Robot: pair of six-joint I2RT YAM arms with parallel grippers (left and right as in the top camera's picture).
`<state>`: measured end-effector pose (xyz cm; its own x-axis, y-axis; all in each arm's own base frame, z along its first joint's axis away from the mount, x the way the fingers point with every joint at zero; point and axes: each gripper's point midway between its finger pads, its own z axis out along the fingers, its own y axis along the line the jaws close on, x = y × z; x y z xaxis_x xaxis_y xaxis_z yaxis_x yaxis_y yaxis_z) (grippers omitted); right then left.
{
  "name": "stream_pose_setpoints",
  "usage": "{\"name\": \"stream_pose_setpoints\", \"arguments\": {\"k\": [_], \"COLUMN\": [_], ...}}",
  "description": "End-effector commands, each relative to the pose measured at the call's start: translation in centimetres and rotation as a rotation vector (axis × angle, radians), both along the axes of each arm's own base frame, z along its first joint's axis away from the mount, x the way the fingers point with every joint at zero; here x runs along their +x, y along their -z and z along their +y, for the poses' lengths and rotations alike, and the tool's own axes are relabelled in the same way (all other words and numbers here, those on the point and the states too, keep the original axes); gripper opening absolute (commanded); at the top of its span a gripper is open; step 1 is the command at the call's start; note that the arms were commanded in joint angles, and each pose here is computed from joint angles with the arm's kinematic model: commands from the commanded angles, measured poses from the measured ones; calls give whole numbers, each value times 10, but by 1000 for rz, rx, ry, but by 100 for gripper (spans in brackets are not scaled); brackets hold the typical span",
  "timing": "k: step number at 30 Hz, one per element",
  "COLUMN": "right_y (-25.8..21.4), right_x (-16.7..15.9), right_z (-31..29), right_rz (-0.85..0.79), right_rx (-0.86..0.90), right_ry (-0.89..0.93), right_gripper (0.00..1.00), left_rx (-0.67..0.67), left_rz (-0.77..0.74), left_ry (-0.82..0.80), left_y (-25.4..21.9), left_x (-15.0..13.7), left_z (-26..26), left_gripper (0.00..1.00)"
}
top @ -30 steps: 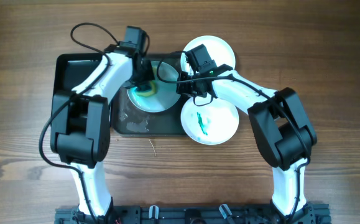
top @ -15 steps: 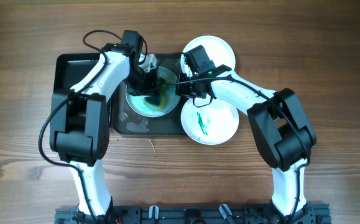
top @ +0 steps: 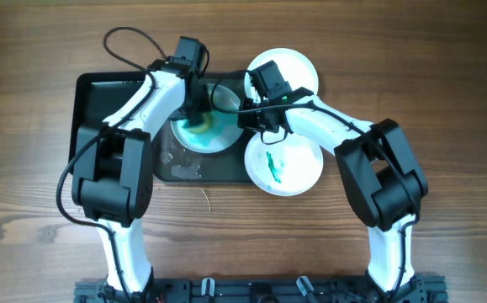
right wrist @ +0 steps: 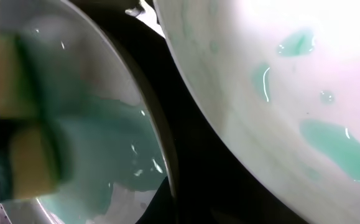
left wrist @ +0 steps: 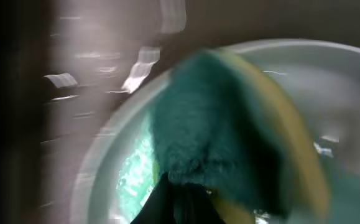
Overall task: Clean dirty plates on tray and stack at the side
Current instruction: 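Scrub the held plate with the sponge in the left gripper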
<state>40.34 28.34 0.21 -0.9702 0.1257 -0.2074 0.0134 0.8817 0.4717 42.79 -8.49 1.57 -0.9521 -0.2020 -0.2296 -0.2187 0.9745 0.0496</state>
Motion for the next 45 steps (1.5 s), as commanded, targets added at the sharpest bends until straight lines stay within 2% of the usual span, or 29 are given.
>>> {"name": "stream_pose_setpoints", "arguments": {"k": [1,4,6,9,12,15,17,22,28,30,34,39,45], "right_y": [19,20,19,19,19,19,19,20,20,21,21,21,-2], "right_x": [-8,-8,-8,-8,-9,-9,-9,-9,-9,-10,-10,-10,-7], "right_z": [-10,-10,-10,-10,-9,-9,-9,-10,-10,-11,-13,-13,-12], "right_rz": [42,42,42,42,45,45,45,47,49,52,48,41,6], "right_rx": [-48,-48,-48,-47,-45,-45,-45,-47,-48,-56,-67,-73,-76], "right_ry": [8,8,8,7,6,6,7,6,6,8,5,-6,-9], "right_gripper": [4,4,4,4,4,4,4,5,4,4,4,4,4], "left_rx": [202,-3,-266,-555,-690,-684,-633,-250,93,135,134,126,-35], "left_rz": [58,196,282,301,271,223,184,58,-75,-81,-75,-61,-37], "left_ry": [-154,-30,160,345,418,434,424,173,-36,-53,-77,-77,-35], "left_y": [8,17,15,-2,-15,-14,-10,12,3,-7,-30,-81,-122], "left_x": [-20,-43,-61,-73,-73,-62,-51,-7,19,18,12,0,-15], "left_z": [50,14,-33,-81,-101,-103,-97,-37,27,35,36,39,34], "left_gripper": [4,4,4,4,4,4,4,4,4,4,4,4,4]}}
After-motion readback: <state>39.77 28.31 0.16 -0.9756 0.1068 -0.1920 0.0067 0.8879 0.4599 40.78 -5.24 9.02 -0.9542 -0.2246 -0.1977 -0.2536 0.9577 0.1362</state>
